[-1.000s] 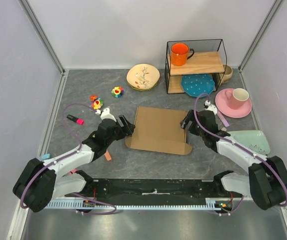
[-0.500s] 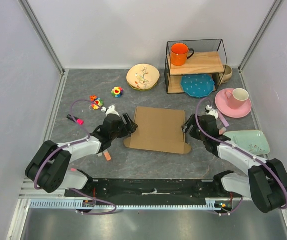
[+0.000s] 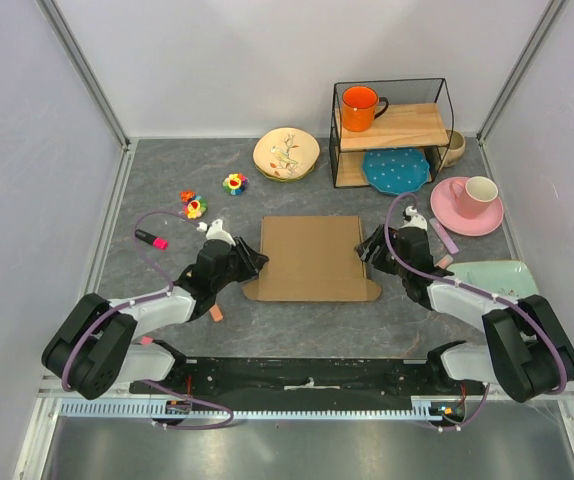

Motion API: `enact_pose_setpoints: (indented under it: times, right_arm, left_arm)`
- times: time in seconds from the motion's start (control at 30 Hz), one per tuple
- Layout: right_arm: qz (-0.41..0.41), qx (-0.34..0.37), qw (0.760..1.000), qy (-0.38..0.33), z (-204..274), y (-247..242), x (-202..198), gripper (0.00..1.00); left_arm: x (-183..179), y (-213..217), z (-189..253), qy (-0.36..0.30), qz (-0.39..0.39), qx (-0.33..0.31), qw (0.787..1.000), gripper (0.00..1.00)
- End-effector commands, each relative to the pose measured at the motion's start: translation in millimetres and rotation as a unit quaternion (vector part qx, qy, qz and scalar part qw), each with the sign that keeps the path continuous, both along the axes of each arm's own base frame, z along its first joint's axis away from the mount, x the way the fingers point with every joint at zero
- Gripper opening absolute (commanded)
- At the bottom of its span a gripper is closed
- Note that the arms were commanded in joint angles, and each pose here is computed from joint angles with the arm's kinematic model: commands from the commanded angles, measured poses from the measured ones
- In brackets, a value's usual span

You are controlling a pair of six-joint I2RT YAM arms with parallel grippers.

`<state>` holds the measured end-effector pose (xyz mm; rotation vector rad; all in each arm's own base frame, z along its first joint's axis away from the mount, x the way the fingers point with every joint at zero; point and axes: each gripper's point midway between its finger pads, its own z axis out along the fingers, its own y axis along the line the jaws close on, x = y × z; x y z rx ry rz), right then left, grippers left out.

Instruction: Fold the paper box

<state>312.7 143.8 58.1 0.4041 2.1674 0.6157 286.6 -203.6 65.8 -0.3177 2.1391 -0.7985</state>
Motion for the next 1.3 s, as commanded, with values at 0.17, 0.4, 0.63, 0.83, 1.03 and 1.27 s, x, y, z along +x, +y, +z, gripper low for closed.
enact_pose_setpoints:
  times: [0.17,0.4,0.63,0.83,1.03,1.27]
  right_arm:
    - [0.025,-0.008,0.999,0.023,-7,5,-14,0.73]
    - [0.034,-0.005,0.999,0.035,-21,7,-20,0.46]
    - [0.038,-0.005,0.998,0.044,-29,5,-29,0.23]
    - [0.037,-0.003,0.998,0.049,-31,4,-34,0.01]
    - [0.019,-0.013,0.999,0.022,3,-1,-19,0.16]
    - [-0.007,-0.014,1.000,-0.013,50,-18,-5,0.64]
  left_arm:
    - [-11,8,-13,0.021,0.009,0.009,1.000,0.35]
    - [-14,9,-19,0.029,0.012,0.010,0.999,0.34]
    - [-12,11,-21,0.029,0.014,0.018,0.999,0.34]
    - [-11,14,-19,0.029,0.020,0.023,0.999,0.33]
    - [0,21,22,-0.004,0.036,0.039,0.999,0.50]
    - [7,29,70,-0.051,0.054,0.043,0.996,0.69]
